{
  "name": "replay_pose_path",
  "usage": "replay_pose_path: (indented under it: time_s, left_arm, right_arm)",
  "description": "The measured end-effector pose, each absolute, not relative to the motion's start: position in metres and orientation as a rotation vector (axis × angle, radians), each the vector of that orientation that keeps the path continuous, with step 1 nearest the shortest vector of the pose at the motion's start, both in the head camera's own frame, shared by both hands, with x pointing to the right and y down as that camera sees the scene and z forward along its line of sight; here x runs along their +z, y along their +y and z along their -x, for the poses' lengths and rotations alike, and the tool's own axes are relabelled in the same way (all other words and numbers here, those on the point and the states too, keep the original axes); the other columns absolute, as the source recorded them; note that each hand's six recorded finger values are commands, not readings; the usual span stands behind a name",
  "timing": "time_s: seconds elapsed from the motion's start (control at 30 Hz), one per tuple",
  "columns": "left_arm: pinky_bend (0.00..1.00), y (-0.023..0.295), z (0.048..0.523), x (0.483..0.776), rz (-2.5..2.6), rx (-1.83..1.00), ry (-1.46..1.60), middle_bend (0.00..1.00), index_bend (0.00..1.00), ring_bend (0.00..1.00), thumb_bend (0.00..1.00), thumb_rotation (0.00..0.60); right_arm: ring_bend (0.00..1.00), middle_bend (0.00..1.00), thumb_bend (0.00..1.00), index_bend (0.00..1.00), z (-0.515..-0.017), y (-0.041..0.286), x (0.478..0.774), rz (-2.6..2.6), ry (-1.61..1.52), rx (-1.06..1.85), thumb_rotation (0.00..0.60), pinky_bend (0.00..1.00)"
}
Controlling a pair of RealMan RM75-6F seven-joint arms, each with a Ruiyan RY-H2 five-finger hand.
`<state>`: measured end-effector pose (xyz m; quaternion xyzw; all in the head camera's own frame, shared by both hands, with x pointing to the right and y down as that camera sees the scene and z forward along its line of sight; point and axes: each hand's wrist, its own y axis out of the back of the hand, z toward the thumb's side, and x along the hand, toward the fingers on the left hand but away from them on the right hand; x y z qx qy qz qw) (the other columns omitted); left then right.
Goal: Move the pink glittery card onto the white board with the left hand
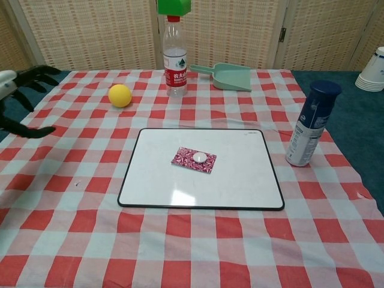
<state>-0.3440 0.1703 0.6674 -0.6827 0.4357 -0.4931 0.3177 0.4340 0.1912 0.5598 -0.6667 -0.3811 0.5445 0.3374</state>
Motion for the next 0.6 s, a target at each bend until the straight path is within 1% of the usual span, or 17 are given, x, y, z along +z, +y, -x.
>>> replay_pose_path:
  time_s: [0.1,0.2,0.4,0.6]
  left_arm:
    - [0.03,0.203,0.386,0.664,1.775,-1.357,1.113,0.00,0.00,0.00,0.21,0.598]
    - [0.03,0.221,0.415,0.661,1.762,-1.404,1.095,0.00,0.00,0.00,0.20,0.594]
    - [0.03,0.242,0.456,0.653,1.681,-1.475,0.986,0.00,0.00,0.00,0.19,0.564]
    - [0.03,0.255,0.473,0.648,1.655,-1.517,0.937,0.00,0.00,0.00,0.19,0.562]
  right_arm:
    - [0.00,0.11,0.03,0.00,-0.433,0.191,0.561,1.734,-0.991,1.425,0.600,0.00]
    - [0.00,0.11,0.03,0.00,-0.433,0.192,0.563,1.729,-0.984,1.432,0.600,0.00]
    - [0.00,0.11,0.03,0.00,-0.435,0.191,0.562,1.704,-1.000,1.435,0.600,0.00]
    - [0.00,0.11,0.03,0.00,-0.437,0.191,0.564,1.691,-1.005,1.449,0.600,0.00]
